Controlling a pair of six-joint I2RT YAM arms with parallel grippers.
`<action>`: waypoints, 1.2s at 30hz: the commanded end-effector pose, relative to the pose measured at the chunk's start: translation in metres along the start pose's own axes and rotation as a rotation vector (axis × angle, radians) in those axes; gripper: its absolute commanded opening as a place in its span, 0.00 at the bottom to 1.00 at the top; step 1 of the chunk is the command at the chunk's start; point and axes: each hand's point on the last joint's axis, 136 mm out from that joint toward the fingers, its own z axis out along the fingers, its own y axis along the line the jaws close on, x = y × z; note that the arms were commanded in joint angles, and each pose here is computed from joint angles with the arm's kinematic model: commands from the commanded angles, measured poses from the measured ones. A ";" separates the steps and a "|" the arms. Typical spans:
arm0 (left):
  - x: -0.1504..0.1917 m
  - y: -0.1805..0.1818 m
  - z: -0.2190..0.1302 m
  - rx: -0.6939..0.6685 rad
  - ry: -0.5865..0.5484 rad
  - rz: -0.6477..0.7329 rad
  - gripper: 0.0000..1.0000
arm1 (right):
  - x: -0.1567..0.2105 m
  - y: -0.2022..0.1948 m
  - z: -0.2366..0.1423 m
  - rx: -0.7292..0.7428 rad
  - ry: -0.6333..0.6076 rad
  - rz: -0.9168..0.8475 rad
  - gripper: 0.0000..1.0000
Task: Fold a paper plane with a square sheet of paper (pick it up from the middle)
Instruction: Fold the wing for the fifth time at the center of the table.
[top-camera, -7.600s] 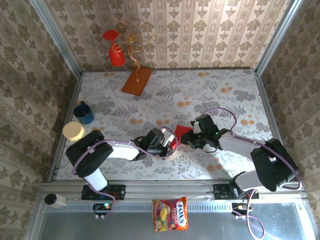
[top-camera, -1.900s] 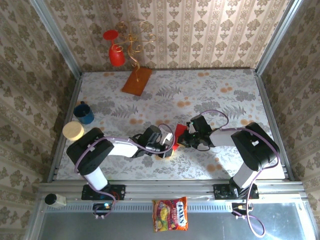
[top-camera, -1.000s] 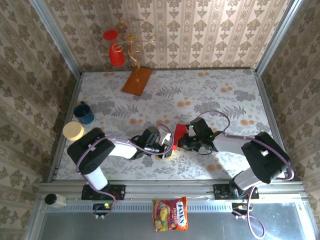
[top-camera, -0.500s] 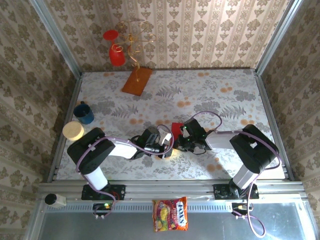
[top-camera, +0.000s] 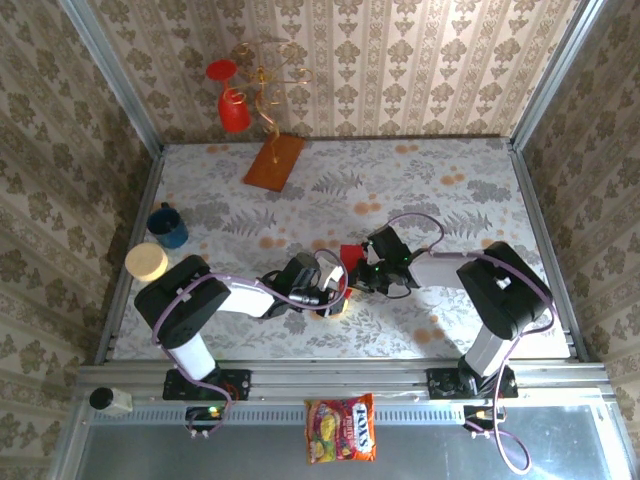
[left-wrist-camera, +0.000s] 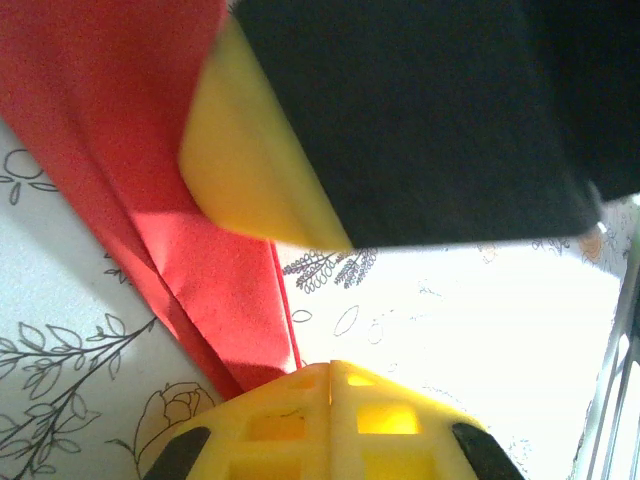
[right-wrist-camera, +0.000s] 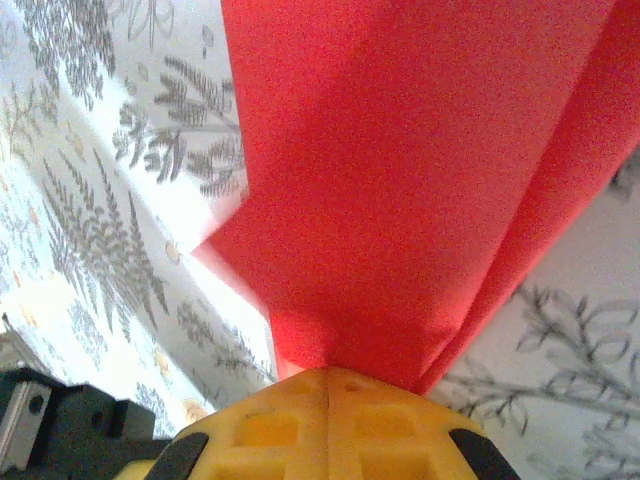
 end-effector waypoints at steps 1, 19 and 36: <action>0.049 0.036 0.005 -0.120 0.148 -0.075 0.00 | -0.008 -0.014 0.004 0.055 -0.001 -0.004 0.00; 0.056 0.037 0.007 -0.112 0.166 -0.082 0.00 | -0.048 -0.038 0.004 0.121 -0.005 0.028 0.00; 0.002 0.013 -0.022 -0.041 -0.006 -0.070 0.00 | -0.028 -0.055 0.009 0.116 0.035 0.069 0.00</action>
